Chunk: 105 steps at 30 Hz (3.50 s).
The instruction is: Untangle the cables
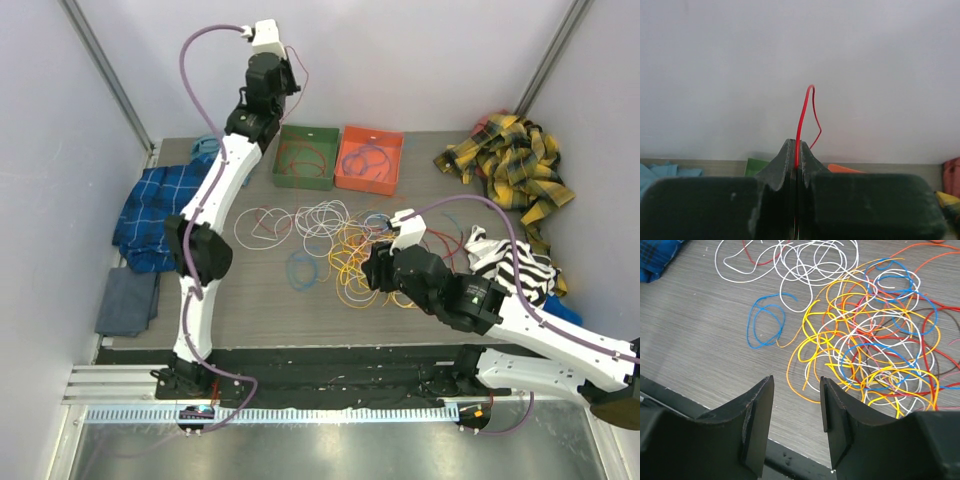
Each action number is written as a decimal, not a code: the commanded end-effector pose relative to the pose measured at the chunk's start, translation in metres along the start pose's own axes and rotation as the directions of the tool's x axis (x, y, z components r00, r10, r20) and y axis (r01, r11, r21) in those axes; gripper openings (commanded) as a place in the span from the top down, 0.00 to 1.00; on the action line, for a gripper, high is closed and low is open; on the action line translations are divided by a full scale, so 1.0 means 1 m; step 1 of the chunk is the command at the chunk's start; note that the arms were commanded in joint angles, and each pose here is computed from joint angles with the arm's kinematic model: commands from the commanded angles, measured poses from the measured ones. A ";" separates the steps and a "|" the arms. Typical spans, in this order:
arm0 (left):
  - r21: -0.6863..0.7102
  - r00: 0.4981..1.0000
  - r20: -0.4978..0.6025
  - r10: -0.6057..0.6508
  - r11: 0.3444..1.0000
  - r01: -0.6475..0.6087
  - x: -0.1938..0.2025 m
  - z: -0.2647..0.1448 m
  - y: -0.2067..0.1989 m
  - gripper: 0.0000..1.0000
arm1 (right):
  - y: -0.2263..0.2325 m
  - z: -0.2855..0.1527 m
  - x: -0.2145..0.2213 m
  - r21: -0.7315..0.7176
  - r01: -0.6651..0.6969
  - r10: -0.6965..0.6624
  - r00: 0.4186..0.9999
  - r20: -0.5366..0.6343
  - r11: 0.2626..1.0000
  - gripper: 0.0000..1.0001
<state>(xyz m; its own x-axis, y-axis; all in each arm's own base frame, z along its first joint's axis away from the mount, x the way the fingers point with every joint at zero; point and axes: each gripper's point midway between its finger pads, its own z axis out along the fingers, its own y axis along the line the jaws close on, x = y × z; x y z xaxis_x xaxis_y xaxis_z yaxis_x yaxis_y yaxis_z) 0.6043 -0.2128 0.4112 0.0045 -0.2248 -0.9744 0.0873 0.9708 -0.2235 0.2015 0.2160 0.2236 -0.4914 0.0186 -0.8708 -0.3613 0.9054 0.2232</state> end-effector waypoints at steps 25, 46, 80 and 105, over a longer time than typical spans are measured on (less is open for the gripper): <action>-0.096 0.984 -0.167 -0.065 0.994 0.050 0.113 -0.008 0.052 0.00 | 0.002 0.024 -0.013 0.052 0.031 -0.032 0.999 0.022 0.998 0.51; -0.081 0.834 -0.545 -0.082 0.996 0.045 0.301 -0.088 0.060 0.10 | 0.009 0.025 0.005 0.000 -0.048 0.048 0.999 -0.004 0.999 0.52; 0.056 0.985 -0.146 -0.094 0.993 0.104 0.062 -0.043 0.001 1.00 | 0.003 0.022 0.002 0.019 -0.034 0.034 0.999 0.011 0.999 0.54; 0.188 0.985 -0.020 -0.173 0.967 0.174 0.058 0.028 -0.040 1.00 | -0.021 0.016 0.001 0.108 0.018 -0.021 0.999 0.031 0.994 0.55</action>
<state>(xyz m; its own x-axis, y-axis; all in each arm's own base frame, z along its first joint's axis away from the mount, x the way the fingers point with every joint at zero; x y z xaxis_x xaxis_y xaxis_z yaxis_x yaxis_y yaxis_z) 0.6130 -0.2610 0.3444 -0.1089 -0.3570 -0.9277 0.2315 0.8985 -0.3729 0.2156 0.2133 0.2032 -0.4898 -0.0125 -0.8718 -0.3222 0.9317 0.1676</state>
